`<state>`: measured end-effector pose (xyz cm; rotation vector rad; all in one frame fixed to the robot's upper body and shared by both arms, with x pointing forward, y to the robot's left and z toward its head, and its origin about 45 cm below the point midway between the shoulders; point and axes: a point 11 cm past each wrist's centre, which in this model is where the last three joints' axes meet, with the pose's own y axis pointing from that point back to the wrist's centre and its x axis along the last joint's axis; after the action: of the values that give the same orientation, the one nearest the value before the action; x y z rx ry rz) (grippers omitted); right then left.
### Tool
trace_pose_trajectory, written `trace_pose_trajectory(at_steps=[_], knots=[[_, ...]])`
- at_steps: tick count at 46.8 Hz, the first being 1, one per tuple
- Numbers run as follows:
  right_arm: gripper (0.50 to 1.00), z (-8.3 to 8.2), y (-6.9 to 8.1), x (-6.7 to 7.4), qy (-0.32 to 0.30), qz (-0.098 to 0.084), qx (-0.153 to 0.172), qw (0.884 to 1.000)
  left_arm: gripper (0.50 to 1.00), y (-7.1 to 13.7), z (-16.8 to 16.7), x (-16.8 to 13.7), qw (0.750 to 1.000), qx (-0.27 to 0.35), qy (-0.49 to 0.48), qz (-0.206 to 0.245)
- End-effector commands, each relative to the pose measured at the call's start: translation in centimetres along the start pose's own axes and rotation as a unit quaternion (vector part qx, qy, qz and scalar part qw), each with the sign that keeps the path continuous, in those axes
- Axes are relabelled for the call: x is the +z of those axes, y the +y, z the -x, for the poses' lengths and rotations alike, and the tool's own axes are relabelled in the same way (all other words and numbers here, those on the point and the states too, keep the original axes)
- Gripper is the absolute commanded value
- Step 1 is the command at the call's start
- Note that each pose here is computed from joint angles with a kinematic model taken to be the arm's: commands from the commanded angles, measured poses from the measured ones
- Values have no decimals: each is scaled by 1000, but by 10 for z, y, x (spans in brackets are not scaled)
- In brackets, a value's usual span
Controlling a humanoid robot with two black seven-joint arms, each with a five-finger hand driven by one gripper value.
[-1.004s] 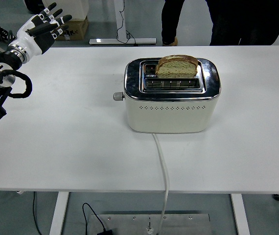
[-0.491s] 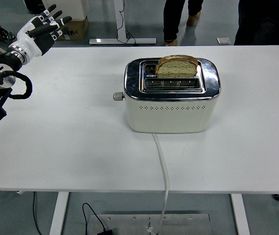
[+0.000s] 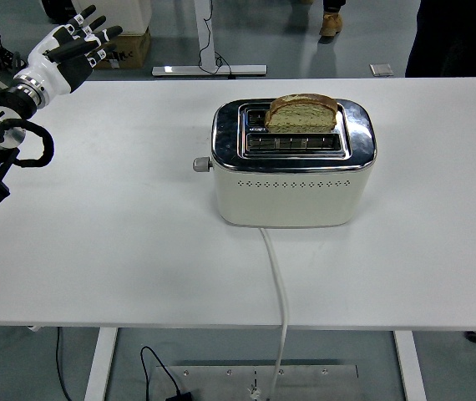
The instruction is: Press down toaster
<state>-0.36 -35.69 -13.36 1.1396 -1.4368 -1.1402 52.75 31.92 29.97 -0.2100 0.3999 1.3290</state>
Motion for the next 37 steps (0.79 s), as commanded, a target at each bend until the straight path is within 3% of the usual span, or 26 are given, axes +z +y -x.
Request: trace_pose_trajectory(at_steps=[1, 21, 37], knots=[[1000, 0, 0, 0, -1, 0, 0, 1000, 1000, -1, 2, 0, 1000, -3, -11, -4], [998, 0, 0, 0, 0, 0, 0, 1000, 1000, -3, 16, 6, 998, -27, -43, -26], [1000, 0, 0, 0, -1, 0, 0, 1000, 1000, 18, 48, 43, 990, -86, -111, -29]])
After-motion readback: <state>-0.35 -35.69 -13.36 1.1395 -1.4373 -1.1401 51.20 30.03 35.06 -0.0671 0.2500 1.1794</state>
